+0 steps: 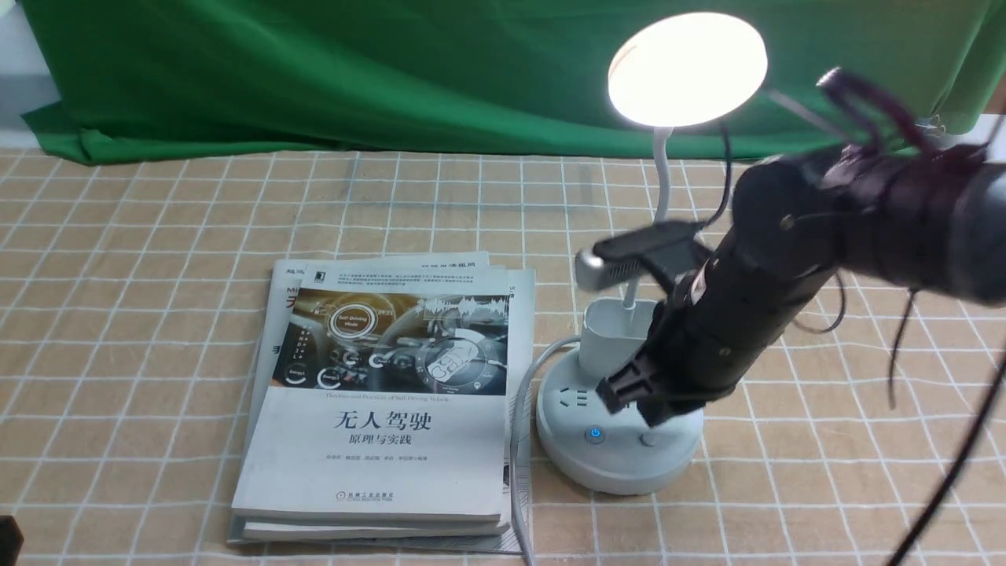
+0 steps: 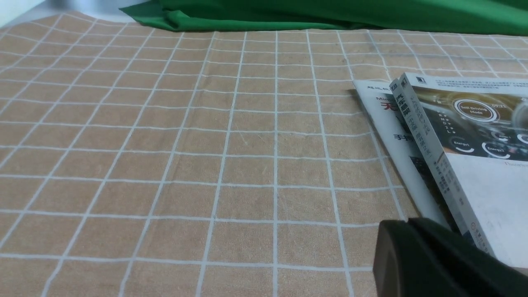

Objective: Turn off the desk lamp on the light coffee tablecloth by hand.
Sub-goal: 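Press the power button on the lamp base to turn the lamp off with the right gripper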

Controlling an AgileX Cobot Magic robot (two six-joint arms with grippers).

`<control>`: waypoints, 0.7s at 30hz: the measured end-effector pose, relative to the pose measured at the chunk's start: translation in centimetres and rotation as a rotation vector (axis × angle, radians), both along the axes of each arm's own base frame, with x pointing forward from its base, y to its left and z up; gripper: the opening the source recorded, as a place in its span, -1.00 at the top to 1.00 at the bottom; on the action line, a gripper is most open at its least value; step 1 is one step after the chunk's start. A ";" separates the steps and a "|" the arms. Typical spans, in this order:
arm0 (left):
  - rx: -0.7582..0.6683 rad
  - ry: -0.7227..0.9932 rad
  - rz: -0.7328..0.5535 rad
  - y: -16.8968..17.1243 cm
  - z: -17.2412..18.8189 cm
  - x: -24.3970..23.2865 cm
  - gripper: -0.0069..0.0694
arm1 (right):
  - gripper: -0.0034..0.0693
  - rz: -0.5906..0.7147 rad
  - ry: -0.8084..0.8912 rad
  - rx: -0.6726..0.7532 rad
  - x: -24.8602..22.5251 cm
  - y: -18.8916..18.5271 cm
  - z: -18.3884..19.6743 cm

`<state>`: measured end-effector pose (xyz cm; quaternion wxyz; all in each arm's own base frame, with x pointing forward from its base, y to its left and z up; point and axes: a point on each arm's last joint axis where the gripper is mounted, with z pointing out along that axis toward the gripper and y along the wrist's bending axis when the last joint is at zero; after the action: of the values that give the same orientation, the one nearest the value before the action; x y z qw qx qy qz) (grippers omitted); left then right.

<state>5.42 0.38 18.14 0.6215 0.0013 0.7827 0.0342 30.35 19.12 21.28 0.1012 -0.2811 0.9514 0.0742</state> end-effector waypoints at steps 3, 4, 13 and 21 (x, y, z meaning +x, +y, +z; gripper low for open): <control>0.000 0.000 0.000 0.0 0.0 0.0 0.81 | 0.80 0.001 -0.003 0.000 0.0 0.0 0.1; 0.000 0.000 0.000 0.0 0.0 0.0 0.81 | 0.80 0.002 0.002 -0.002 0.0 0.0 -0.1; 0.001 0.000 0.000 0.0 0.0 0.0 0.81 | 0.80 0.010 0.075 -0.043 0.4 0.8 -3.2; 0.001 0.000 0.000 0.0 0.0 0.0 0.81 | 0.80 0.011 0.065 -0.038 0.4 0.8 -2.8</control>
<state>5.42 0.38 18.14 0.6214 0.0016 0.7827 0.0345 30.79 19.89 18.45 0.0644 -0.2856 0.9539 0.0660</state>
